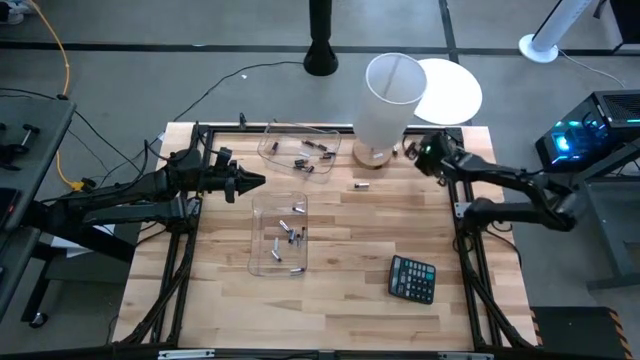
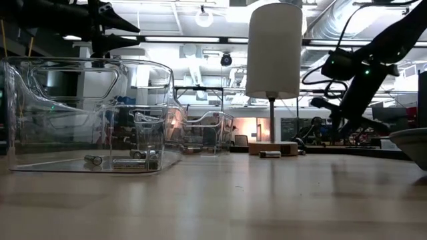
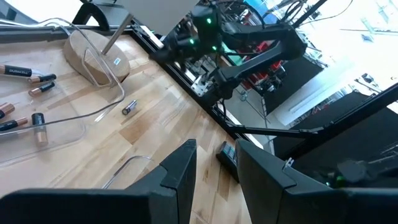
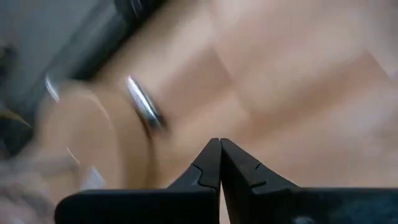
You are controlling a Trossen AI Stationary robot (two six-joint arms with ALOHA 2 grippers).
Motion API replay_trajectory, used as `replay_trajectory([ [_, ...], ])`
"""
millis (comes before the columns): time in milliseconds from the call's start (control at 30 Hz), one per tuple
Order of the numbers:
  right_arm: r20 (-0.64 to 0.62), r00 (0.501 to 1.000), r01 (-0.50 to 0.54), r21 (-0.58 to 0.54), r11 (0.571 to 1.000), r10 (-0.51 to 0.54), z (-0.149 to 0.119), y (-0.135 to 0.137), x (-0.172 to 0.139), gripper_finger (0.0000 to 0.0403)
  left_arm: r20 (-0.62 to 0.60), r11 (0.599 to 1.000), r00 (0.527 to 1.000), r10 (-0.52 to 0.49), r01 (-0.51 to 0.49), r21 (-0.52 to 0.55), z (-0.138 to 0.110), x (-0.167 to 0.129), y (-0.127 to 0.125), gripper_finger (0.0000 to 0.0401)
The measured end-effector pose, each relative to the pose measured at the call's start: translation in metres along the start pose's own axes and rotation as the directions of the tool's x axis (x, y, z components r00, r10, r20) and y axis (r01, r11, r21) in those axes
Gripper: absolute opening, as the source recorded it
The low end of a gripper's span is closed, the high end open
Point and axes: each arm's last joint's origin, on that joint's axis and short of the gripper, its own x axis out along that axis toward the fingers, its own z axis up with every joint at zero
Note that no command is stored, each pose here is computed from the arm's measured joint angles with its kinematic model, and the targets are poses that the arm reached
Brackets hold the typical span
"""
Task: Sort batteries
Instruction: Put the white battery into the bottom transparent bin
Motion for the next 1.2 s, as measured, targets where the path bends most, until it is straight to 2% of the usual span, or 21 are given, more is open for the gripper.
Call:
replay_trajectory([
  [100, 0.051, 0.994, -0.102, 0.102, 0.99, 0.097, 0.017, 0.008, 0.01, 0.0, 0.0, 1.0, 1.0, 0.0, 0.0, 0.0, 0.0, 0.0, 0.0, 0.0106],
  [233, 0.055, 0.984, -0.178, 0.21, 0.961, 0.17, 0.028, 0.013, 0.03, 0.0, 0.001, 1.0, 1.0, 0.001, -0.001, 0.0, 0.0, 0.0, 0.0, 0.0106],
  [333, 0.053, 0.984, -0.179, 0.292, 0.94, 0.171, 0.03, 0.012, 0.047, 0.0, 0.001, 1.0, 1.0, 0.001, -0.001, -0.011, 0.0, 0.0, 0.0, 0.0106],
  [467, 0.085, 0.989, -0.145, 0.367, 0.919, 0.122, 0.032, 0.024, 0.051, 0.0, 0.002, 1.0, 1.0, 0.002, -0.002, -0.026, 0.0, 0.0, 0.0, 0.0106],
  [733, 0.023, 1.0, -0.019, 0.369, 0.929, 0.011, 0.037, 0.038, 0.062, 0.0, 0.007, 1.0, 1.0, 0.009, -0.009, -0.026, 0.0, 0.0, 0.0, 0.0106],
  [933, -0.045, 0.999, 0.03, 0.373, 0.927, -0.015, 0.041, 0.055, 0.073, 0.0, 0.005, 1.0, 1.0, 0.01, -0.01, -0.027, 0.0, 0.0, 0.001, 0.0106],
  [1133, -0.063, 0.996, -0.041, 0.359, 0.932, 0.068, 0.055, 0.082, 0.087, 0.0, -0.001, 0.998, 1.0, 0.015, -0.015, -0.063, 0.0, 0.0, 0.001, 0.0106],
  [1200, -0.061, 0.997, -0.027, 0.359, 0.933, 0.052, 0.059, 0.089, 0.091, 0.0, -0.005, 0.998, 1.0, 0.02, -0.02, -0.064, -0.001, 0.0, 0.001, 0.0106],
])
